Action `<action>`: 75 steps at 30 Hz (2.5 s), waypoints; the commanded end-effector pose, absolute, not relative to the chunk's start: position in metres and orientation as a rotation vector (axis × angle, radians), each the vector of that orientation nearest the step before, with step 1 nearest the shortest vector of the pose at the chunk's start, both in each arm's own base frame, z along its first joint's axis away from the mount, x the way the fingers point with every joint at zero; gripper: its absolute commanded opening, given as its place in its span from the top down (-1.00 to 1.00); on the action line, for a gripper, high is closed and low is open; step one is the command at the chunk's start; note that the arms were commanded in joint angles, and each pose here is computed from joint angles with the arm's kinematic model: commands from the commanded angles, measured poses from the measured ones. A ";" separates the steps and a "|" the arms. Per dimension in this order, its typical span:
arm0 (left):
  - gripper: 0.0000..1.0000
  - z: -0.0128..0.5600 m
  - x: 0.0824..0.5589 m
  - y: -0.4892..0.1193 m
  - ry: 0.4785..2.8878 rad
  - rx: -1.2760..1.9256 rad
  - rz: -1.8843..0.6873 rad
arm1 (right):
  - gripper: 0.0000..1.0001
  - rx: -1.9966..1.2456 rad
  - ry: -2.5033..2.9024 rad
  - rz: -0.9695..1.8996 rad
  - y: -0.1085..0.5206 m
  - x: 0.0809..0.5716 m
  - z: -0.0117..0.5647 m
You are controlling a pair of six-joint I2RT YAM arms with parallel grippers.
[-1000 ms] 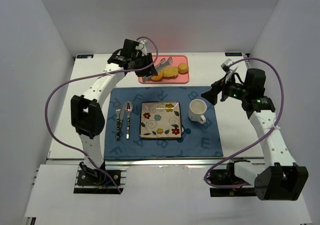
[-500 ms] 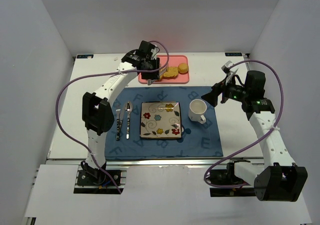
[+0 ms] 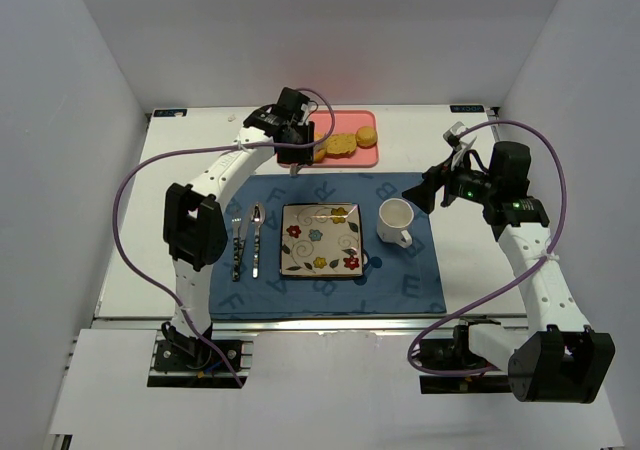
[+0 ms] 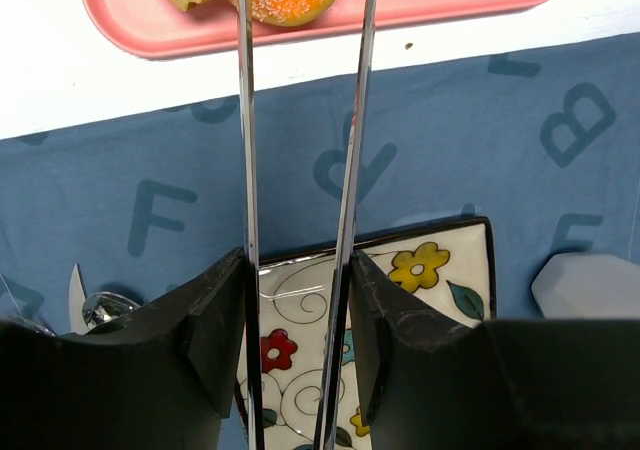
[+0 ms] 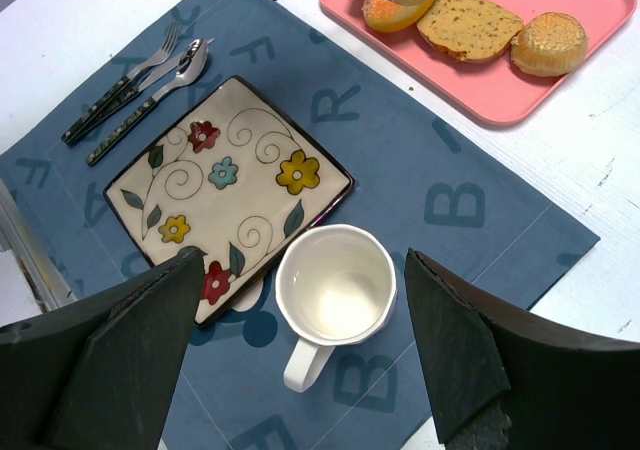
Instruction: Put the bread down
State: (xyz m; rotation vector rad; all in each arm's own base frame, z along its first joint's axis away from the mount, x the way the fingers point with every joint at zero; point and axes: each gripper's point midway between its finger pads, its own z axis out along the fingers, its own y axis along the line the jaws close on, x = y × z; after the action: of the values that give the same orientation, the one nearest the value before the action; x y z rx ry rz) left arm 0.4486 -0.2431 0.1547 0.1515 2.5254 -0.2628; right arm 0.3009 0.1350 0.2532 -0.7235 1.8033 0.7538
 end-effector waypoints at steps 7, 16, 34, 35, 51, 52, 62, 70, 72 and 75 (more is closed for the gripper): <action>0.16 0.168 0.451 -0.256 2.479 0.171 -0.364 | -0.72 -0.732 1.760 0.752 0.135 0.301 0.262; 0.66 0.173 0.442 -0.256 2.480 0.181 -0.397 | -0.72 -0.733 1.753 0.756 0.135 0.301 0.264; 0.96 0.230 0.315 -0.242 2.348 0.301 -0.809 | -0.72 -0.738 1.752 0.764 0.136 0.299 0.266; 0.96 0.213 0.293 -0.239 2.411 0.333 -0.848 | -0.72 -0.739 1.752 0.765 0.136 0.299 0.266; -0.06 0.181 0.205 -0.209 2.557 0.473 -0.786 | -0.72 -0.744 1.756 0.821 0.141 0.299 0.266; -0.13 0.186 0.209 -0.207 2.541 0.469 -0.763 | -0.72 -0.743 1.756 0.817 0.141 0.299 0.266; 0.08 0.247 0.261 -0.222 2.300 0.471 -0.712 | -0.72 -0.744 1.759 0.807 0.140 0.298 0.262; 0.12 0.228 0.367 -0.259 2.243 0.669 -0.510 | -0.72 -0.743 1.759 0.807 0.140 0.300 0.261; 0.10 0.233 0.391 -0.267 2.187 0.747 -0.417 | -0.72 -0.749 1.755 0.796 0.139 0.300 0.262; 0.01 0.219 0.419 -0.276 2.145 0.854 -0.327 | -0.72 -0.751 1.756 0.788 0.138 0.299 0.261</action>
State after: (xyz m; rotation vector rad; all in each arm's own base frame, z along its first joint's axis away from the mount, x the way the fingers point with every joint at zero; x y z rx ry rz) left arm 0.3987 -0.2739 0.1997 0.7191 2.2763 -0.4526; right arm 0.2977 0.1395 0.2505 -0.7246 1.8085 0.8206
